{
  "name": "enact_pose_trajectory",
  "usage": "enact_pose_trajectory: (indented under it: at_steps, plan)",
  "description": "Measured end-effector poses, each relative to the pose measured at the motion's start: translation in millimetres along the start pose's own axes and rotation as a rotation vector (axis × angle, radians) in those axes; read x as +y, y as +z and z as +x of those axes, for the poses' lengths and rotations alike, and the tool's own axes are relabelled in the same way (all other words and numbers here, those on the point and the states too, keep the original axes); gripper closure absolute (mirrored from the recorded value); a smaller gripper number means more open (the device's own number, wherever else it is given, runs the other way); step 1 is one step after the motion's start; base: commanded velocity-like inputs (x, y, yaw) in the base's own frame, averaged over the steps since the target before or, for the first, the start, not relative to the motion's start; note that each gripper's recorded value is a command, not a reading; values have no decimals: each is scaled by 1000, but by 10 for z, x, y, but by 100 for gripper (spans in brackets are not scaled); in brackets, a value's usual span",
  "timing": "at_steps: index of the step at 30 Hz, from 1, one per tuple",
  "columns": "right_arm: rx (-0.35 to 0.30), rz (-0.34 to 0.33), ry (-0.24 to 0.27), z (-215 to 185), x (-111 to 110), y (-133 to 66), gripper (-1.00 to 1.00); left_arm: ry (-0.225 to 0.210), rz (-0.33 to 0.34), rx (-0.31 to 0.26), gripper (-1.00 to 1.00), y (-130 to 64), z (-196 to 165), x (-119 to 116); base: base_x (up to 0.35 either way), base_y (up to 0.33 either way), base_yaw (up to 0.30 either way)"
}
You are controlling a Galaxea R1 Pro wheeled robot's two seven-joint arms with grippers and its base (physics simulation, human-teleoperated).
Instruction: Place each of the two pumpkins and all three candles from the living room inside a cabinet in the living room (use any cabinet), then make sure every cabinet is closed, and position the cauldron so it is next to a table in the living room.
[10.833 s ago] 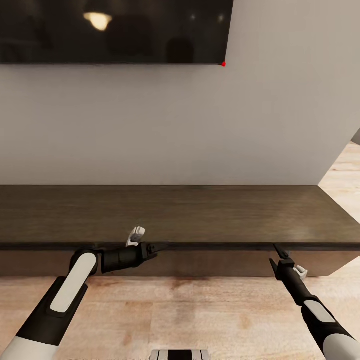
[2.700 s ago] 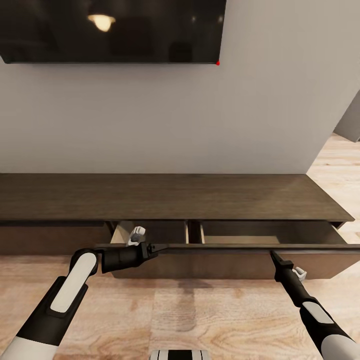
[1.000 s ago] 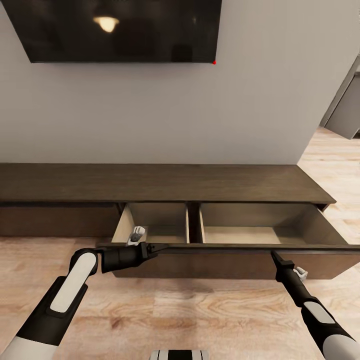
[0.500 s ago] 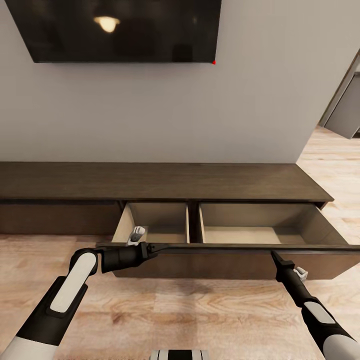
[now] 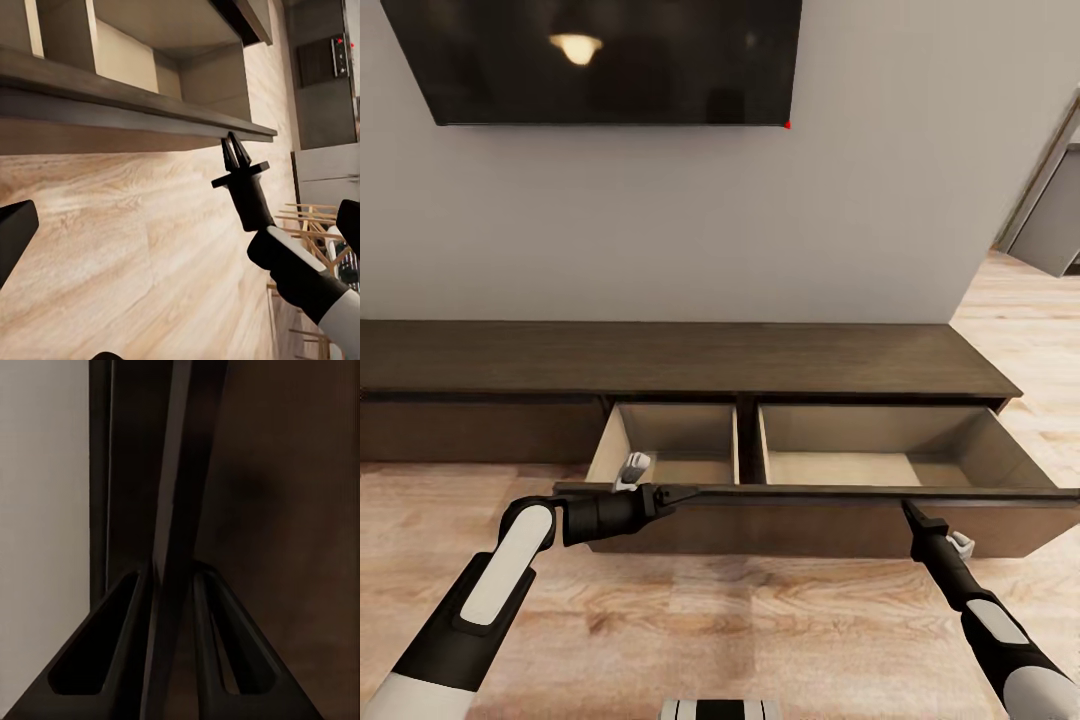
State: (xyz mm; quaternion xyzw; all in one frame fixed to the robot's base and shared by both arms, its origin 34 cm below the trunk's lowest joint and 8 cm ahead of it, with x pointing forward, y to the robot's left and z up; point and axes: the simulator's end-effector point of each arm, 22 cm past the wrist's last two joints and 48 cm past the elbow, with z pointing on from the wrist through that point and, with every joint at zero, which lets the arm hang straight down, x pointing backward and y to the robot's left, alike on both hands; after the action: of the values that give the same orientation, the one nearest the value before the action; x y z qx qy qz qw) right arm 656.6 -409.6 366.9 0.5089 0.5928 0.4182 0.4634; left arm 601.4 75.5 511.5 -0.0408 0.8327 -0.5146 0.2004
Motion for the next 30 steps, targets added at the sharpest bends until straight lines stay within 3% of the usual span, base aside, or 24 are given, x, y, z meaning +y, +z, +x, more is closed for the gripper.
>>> enact_pose_trajectory:
  at_steps: [14,15,17,30]
  plan:
    - [0,17,-4,-22,13,59,100,0,1,0,-100,2,1,-3,-29,0,0]
    - [-1,17,-4,-22,13,59,-100,0,1,0,-100,3,1,-5,-7,0,0]
    - [-26,-47,21,-114,104,-28,-100,0,1,0,-100,2,1,-8,-3,0,0]
    - [-28,-47,22,-125,103,-30,-100,0,1,0,-100,1,1,-5,-6,0,0]
